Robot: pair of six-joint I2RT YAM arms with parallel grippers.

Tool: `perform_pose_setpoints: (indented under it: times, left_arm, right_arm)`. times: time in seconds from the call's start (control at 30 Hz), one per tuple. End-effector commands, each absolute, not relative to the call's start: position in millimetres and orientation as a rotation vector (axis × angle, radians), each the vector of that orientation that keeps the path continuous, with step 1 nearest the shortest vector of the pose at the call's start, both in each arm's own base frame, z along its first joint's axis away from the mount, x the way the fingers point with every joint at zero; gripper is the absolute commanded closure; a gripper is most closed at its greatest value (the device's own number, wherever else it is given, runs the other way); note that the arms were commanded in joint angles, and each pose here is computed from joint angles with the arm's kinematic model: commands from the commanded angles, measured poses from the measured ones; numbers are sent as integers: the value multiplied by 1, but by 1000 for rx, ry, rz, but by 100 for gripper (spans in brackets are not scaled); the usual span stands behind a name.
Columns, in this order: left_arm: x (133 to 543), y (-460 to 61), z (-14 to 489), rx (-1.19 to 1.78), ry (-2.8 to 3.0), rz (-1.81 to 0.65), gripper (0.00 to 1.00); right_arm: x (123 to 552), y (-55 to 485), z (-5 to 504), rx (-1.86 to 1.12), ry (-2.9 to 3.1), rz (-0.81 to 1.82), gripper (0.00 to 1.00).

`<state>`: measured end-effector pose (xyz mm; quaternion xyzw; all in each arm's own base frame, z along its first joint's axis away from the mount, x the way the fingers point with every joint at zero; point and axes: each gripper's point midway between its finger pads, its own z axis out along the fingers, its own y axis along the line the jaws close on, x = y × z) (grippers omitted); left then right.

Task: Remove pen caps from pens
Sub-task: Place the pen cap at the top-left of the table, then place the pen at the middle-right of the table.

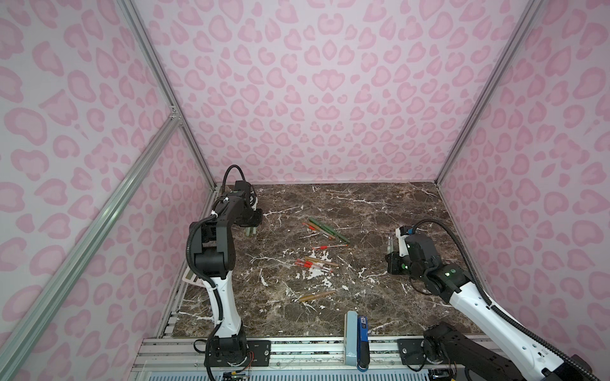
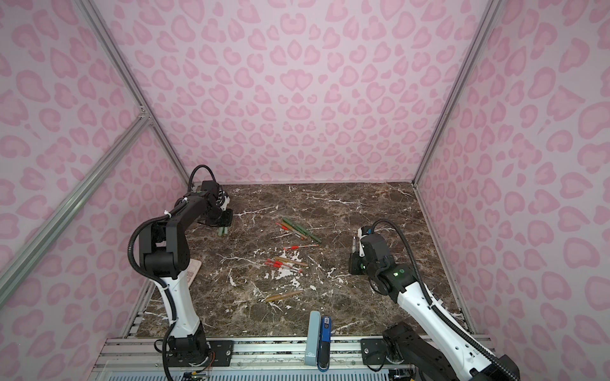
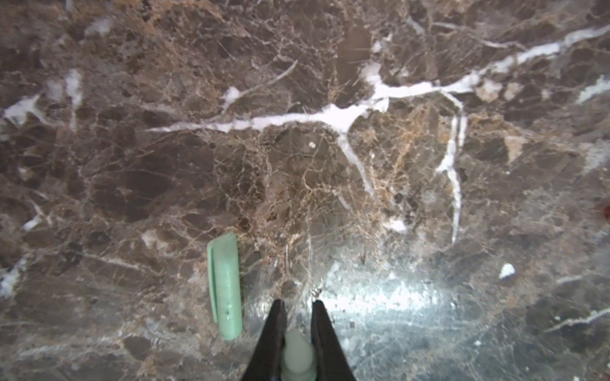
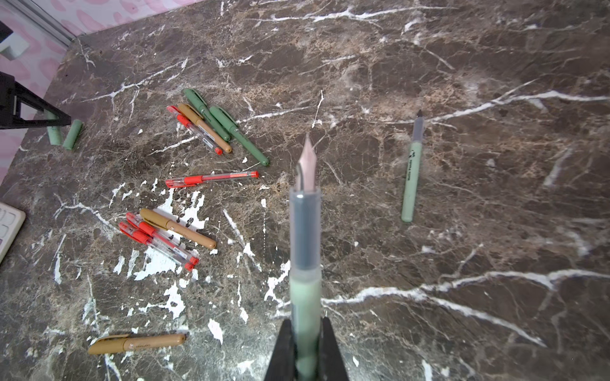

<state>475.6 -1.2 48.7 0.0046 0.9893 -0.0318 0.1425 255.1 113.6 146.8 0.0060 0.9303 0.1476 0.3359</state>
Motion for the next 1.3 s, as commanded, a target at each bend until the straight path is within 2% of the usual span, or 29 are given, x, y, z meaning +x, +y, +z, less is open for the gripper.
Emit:
perform_pose_setpoints:
  times: [0.0, 0.53, 0.83, 1.27]
  left_arm:
    - [472, 4, 42, 21, 2902, -35, 96]
    - [481, 10, 13, 20, 2959, 22, 96]
    - [485, 10, 27, -7, 2930, 15, 84]
    - [484, 8, 47, -23, 2893, 7, 73]
  right_arm:
    - [254, 115, 147, 23, 2428, 403, 100]
    - [250, 108, 146, 32, 2433, 381, 100]
    - [254, 106, 150, 28, 2426, 367, 100]
    - [264, 109, 155, 29, 2421, 366, 100]
